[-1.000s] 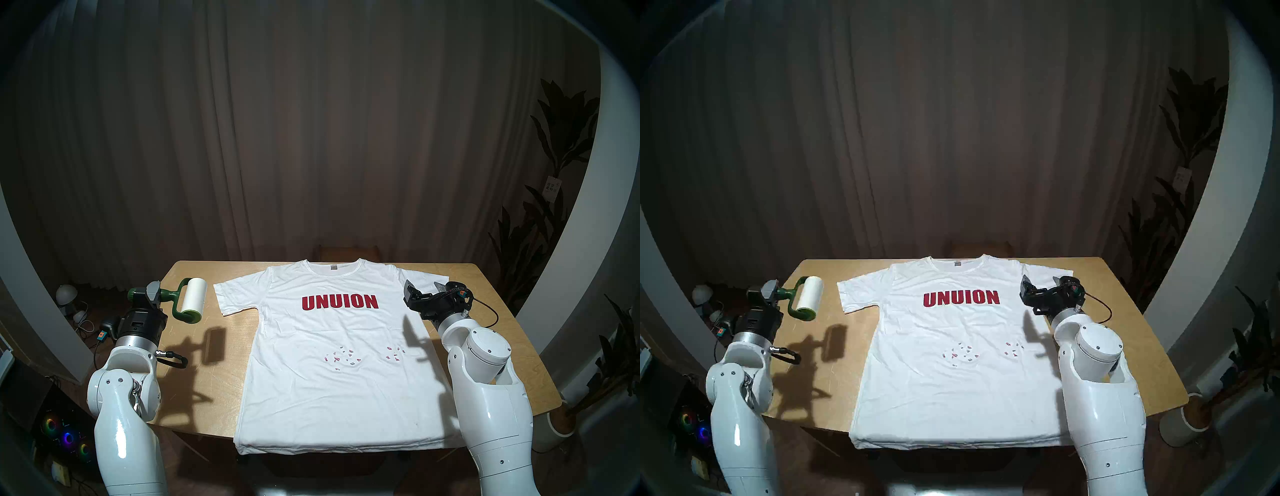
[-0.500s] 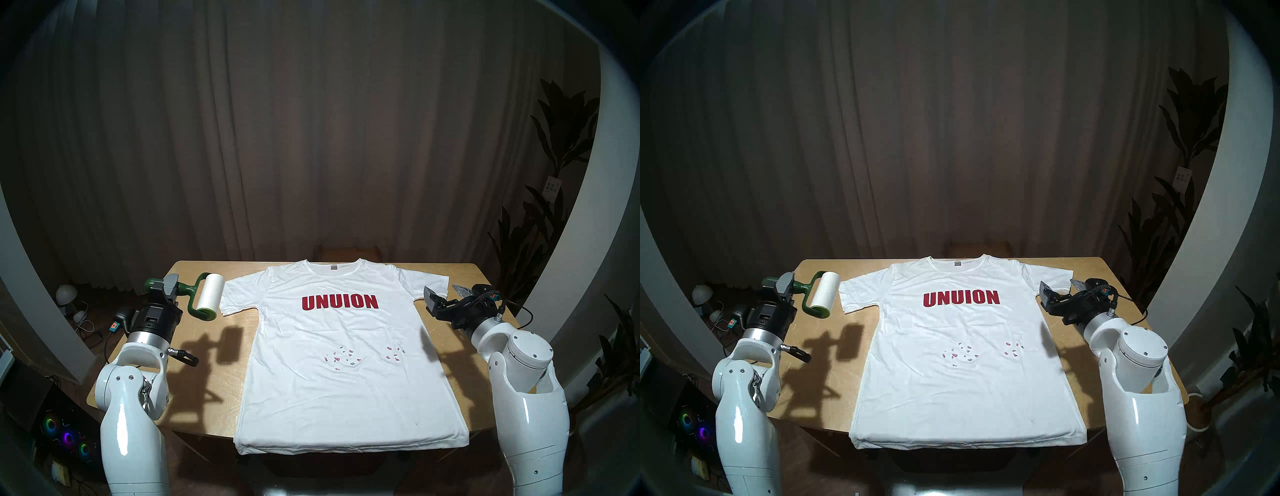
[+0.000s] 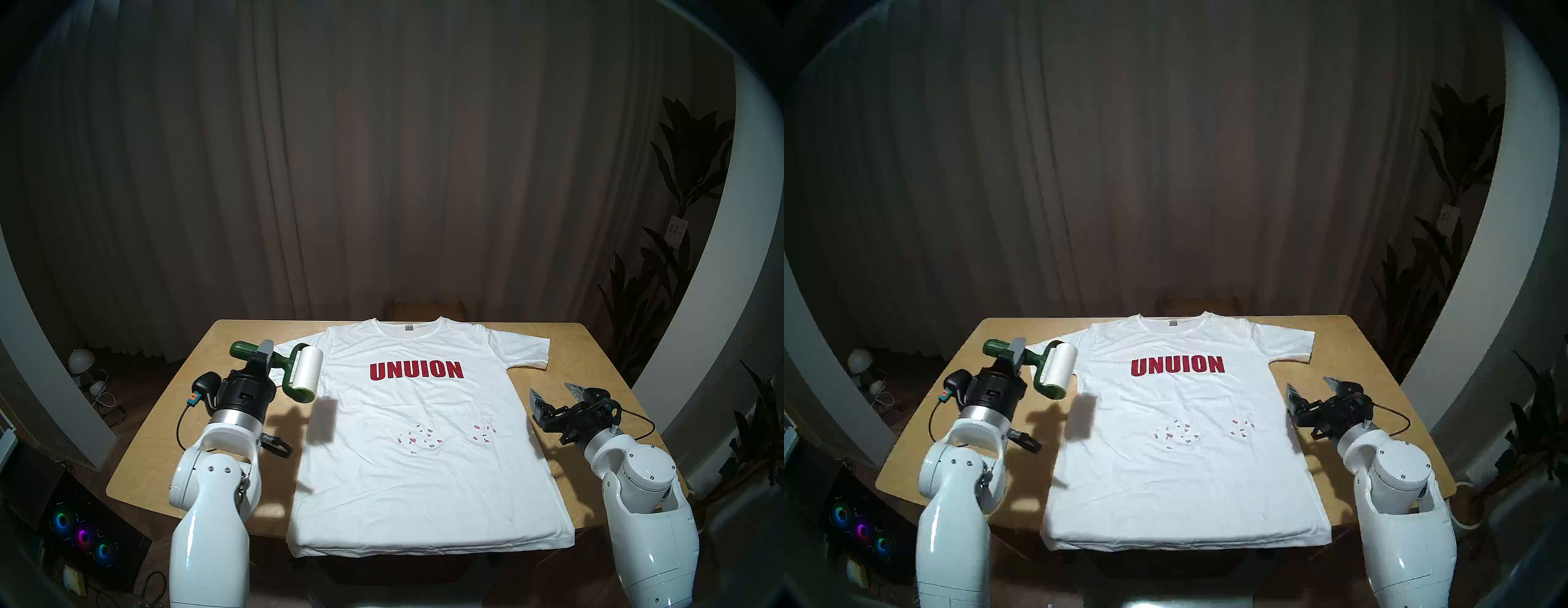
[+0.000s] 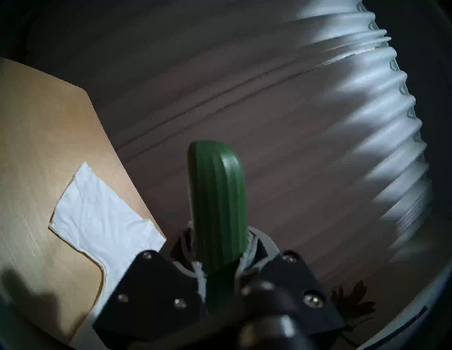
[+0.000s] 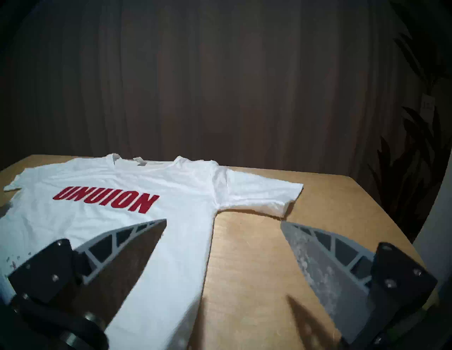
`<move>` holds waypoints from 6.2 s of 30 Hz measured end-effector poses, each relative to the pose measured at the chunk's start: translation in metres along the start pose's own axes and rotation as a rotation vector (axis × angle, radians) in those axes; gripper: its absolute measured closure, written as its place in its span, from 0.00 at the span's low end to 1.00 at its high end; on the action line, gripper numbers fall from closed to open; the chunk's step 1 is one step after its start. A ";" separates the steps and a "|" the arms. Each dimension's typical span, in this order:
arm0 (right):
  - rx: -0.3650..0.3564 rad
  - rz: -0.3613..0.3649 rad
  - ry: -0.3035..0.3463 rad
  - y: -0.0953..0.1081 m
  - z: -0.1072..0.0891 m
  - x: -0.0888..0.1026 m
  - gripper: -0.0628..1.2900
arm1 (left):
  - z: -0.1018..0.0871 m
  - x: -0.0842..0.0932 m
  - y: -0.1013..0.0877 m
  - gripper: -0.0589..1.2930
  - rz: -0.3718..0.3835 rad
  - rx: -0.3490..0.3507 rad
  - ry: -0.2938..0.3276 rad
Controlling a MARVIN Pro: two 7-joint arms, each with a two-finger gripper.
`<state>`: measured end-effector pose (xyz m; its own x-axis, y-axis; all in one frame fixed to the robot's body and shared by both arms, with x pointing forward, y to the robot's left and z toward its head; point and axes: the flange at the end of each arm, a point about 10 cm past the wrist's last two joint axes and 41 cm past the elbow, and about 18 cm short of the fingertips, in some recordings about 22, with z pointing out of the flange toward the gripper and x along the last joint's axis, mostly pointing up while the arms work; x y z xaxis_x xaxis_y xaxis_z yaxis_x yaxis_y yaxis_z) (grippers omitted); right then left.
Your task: Use the fur roller to clean a top
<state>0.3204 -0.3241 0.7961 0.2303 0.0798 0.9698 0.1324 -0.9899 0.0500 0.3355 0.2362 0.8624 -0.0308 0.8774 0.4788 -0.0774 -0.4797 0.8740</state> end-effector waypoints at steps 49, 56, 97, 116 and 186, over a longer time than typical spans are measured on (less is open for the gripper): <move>0.134 -0.199 0.063 0.038 0.025 -0.047 0.05 | 0.021 -0.135 0.076 0.87 0.228 0.027 -0.164; 0.106 -0.221 0.058 0.043 0.025 -0.050 0.05 | 0.027 -0.150 0.088 0.87 0.229 0.067 -0.120; 0.061 -0.330 0.044 0.028 0.037 -0.050 0.05 | 0.011 -0.251 0.087 0.87 0.227 0.024 -0.172; 0.036 -0.329 0.029 0.037 0.024 -0.056 0.05 | 0.001 -0.284 0.109 0.87 0.206 -0.018 -0.216; 0.023 -0.388 -0.006 0.034 0.014 -0.053 0.05 | -0.014 -0.291 0.104 0.87 0.167 -0.017 -0.209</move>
<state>0.3266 -0.3608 0.7431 0.1646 0.4482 0.8786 0.2327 -0.8833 0.4070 0.3222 -0.0686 0.8131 0.1613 0.7640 0.6248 -0.1057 -0.6160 0.7806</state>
